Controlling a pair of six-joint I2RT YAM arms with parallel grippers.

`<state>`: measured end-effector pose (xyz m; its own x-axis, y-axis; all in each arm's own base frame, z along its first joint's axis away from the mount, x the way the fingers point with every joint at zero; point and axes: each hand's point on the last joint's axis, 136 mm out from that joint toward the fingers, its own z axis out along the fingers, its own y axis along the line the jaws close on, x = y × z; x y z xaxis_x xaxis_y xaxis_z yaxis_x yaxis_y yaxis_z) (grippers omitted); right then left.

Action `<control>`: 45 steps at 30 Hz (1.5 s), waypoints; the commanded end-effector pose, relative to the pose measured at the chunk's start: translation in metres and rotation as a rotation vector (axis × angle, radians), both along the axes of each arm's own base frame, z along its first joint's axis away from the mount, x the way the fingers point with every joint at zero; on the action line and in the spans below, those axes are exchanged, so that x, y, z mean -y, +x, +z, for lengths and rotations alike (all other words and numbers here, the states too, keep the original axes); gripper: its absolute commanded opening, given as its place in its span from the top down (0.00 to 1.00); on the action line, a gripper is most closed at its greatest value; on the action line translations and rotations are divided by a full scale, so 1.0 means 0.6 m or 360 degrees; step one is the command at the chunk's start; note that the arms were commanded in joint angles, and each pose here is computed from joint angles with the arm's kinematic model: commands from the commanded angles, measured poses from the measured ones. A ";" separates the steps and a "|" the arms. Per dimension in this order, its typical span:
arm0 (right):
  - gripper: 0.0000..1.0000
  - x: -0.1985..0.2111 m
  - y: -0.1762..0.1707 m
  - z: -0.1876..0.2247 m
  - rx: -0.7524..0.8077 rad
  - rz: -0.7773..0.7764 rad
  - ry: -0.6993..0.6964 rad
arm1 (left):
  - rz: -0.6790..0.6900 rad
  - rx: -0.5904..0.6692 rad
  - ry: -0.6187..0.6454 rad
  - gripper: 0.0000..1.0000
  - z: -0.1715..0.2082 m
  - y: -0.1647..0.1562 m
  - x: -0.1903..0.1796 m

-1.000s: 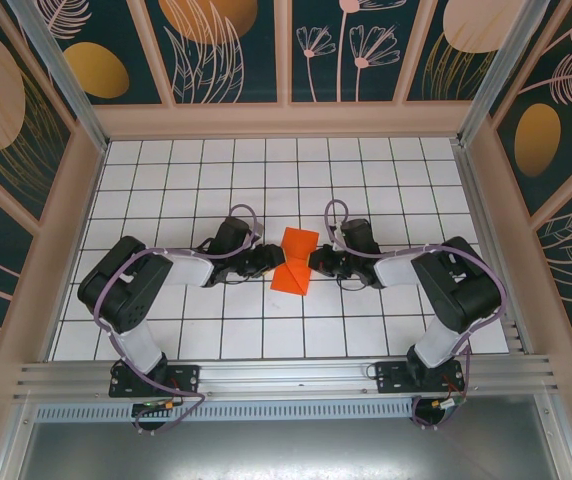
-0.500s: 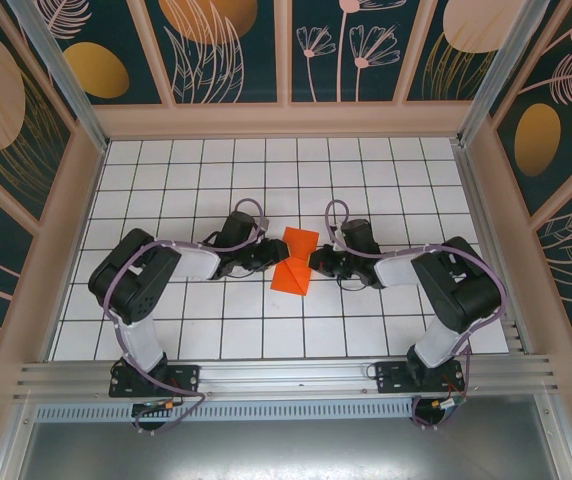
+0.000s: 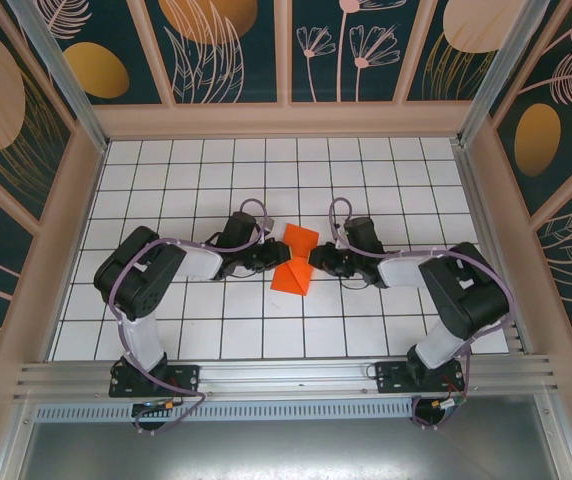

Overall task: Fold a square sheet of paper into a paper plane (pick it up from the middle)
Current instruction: Turn over the paper at the center of the table.

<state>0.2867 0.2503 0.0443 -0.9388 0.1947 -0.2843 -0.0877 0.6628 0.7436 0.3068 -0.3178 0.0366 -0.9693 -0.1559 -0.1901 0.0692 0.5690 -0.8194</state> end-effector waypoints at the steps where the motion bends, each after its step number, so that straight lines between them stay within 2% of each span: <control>1: 0.65 0.025 0.018 0.031 0.0090 -0.0064 -0.0082 | -0.0068 0.0096 -0.0044 0.79 0.007 0.000 0.013; 8: 0.46 0.089 0.048 0.068 0.0212 -0.0239 -0.0256 | -0.0120 0.0145 -0.0063 0.79 0.008 0.001 0.020; 11: 0.41 0.106 0.051 0.080 0.0249 -0.0295 -0.0289 | -0.0124 0.0165 -0.0022 0.82 0.005 0.004 0.019; 15: 0.37 0.127 0.052 0.092 0.0289 -0.0374 -0.0341 | -0.0110 0.0225 0.0093 0.90 0.010 0.016 0.009; 19: 0.33 0.145 0.052 0.114 0.0338 -0.0449 -0.0363 | -0.0078 0.0318 0.0277 0.92 0.040 0.029 -0.015; 23: 0.29 0.165 0.053 0.141 0.0384 -0.0539 -0.0369 | 0.0010 0.0369 0.0621 0.93 0.076 0.039 -0.070; 28: 0.26 0.192 0.056 0.162 0.0413 -0.0646 -0.0358 | 0.0158 0.0501 0.0991 0.93 0.161 0.056 -0.144; 34: 0.09 0.214 0.055 0.154 0.0413 -0.0739 -0.0370 | 0.0378 0.0617 0.1426 0.92 0.244 0.076 -0.235; 41: 0.05 0.223 0.052 0.140 0.0388 -0.0772 -0.0393 | 0.0537 0.0563 0.2186 0.92 0.242 0.086 -0.335; 44: 0.05 0.228 0.053 0.139 0.0385 -0.0787 -0.0406 | 0.0523 0.0593 0.2549 0.94 0.224 0.088 -0.352; 45: 0.05 0.229 0.053 0.138 0.0384 -0.0792 -0.0411 | 0.0510 0.0600 0.2615 0.94 0.218 0.089 -0.351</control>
<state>0.3190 0.1220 0.1293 -0.6731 0.4719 -0.5695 0.0988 0.8204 0.5632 0.3708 -0.1369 0.1685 -0.7839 0.1212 -0.6090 -0.1379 0.9223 0.3611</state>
